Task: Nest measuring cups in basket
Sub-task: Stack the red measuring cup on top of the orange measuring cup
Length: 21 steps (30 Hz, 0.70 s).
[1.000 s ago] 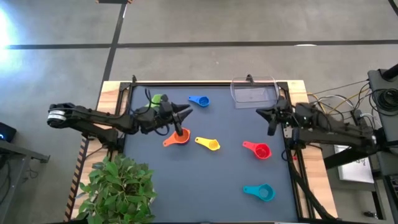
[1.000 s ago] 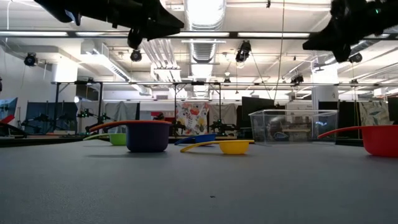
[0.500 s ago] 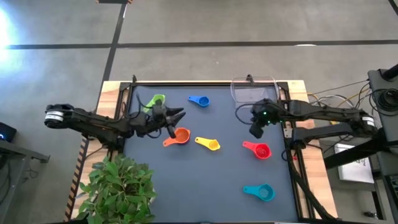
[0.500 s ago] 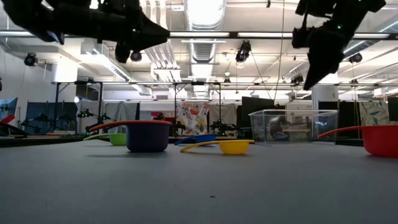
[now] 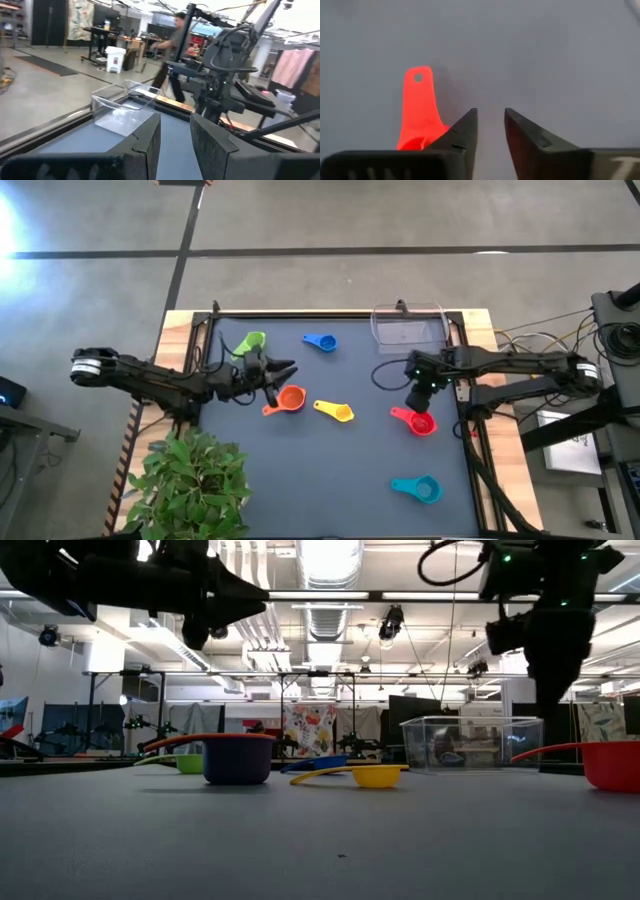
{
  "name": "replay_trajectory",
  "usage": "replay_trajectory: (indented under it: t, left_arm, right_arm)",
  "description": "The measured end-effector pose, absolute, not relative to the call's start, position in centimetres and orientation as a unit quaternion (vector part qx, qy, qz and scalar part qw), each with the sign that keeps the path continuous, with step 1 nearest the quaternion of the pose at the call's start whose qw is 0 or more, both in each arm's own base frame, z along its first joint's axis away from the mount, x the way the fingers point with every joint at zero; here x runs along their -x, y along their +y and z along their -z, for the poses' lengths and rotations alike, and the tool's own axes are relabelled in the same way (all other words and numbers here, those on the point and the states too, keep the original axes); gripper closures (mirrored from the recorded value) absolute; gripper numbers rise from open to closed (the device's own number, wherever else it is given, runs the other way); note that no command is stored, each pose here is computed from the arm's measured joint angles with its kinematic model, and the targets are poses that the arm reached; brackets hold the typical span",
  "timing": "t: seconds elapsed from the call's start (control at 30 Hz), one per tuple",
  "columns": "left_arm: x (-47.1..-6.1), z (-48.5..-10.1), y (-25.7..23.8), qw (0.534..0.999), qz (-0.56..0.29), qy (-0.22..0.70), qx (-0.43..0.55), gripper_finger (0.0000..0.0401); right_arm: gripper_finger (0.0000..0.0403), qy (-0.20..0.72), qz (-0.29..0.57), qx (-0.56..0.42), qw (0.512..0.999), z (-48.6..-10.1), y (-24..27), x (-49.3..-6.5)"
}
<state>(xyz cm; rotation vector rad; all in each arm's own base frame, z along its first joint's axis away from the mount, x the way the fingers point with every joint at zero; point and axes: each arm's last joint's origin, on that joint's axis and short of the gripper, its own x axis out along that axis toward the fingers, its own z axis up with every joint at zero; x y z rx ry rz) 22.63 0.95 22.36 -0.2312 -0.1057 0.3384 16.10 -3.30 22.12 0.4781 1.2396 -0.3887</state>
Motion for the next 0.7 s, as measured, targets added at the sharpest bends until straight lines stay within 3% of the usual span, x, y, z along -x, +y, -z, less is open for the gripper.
replay_trajectory:
  t: [0.27, 0.5, 0.7]
  left_arm:
    - [-22.6, -22.3, 0.6, 0.979, -0.160, -0.051, 0.118, 0.0312]
    - [-22.6, -22.3, 0.6, 0.979, -0.160, -0.051, 0.117, 0.0312]
    - [-22.6, -22.3, 0.6, 0.979, -0.160, -0.049, 0.115, 0.0312]
  right_arm:
    - [0.0248, 0.561, 0.154, -0.223, 0.782, -22.4, -1.5, -14.8]
    - [0.0250, 0.571, 0.096, -0.148, 0.802, -22.5, 0.8, -14.7]
    - [0.0252, 0.602, 0.098, -0.145, 0.779, -21.0, 1.6, -14.7]
